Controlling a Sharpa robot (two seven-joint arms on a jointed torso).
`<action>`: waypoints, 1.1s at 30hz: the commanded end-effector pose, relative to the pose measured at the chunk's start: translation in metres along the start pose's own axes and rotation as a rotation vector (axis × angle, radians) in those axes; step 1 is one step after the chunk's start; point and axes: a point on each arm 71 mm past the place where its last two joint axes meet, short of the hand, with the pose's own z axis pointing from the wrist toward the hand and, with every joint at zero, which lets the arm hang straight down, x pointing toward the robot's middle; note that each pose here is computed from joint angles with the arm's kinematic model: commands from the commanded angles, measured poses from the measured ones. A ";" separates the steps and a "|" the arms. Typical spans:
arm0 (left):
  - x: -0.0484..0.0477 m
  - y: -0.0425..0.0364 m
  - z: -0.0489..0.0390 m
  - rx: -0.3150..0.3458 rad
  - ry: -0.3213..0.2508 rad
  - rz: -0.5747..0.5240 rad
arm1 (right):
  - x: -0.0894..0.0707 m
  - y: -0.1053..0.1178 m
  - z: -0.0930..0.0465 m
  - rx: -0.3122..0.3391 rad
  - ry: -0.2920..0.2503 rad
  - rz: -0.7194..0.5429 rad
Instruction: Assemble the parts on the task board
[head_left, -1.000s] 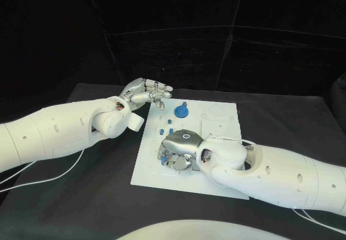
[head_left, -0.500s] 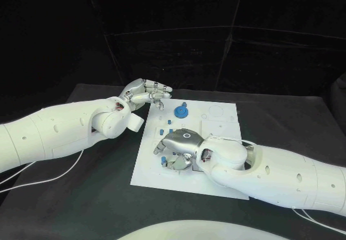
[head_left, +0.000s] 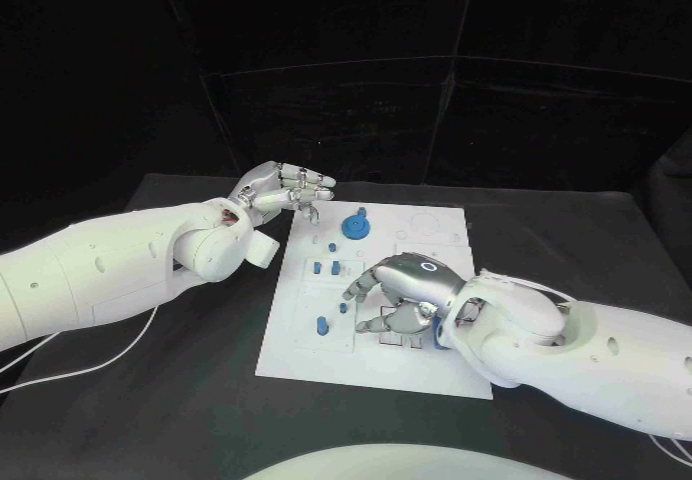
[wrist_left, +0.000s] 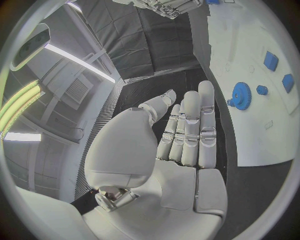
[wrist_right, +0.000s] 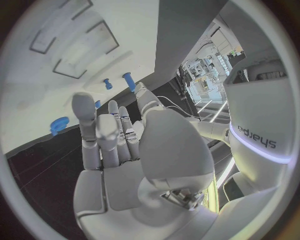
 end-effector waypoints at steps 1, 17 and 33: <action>-0.0006 -0.0011 -0.0009 0.006 0.006 -0.005 | -0.019 -0.026 -0.025 0.177 -0.086 0.240; -0.0025 -0.0010 -0.0048 0.015 0.000 -0.005 | -0.025 -0.085 -0.094 0.669 0.034 0.227; -0.0042 0.0005 -0.0048 0.007 -0.001 -0.004 | -0.005 -0.077 -0.080 0.683 0.128 0.113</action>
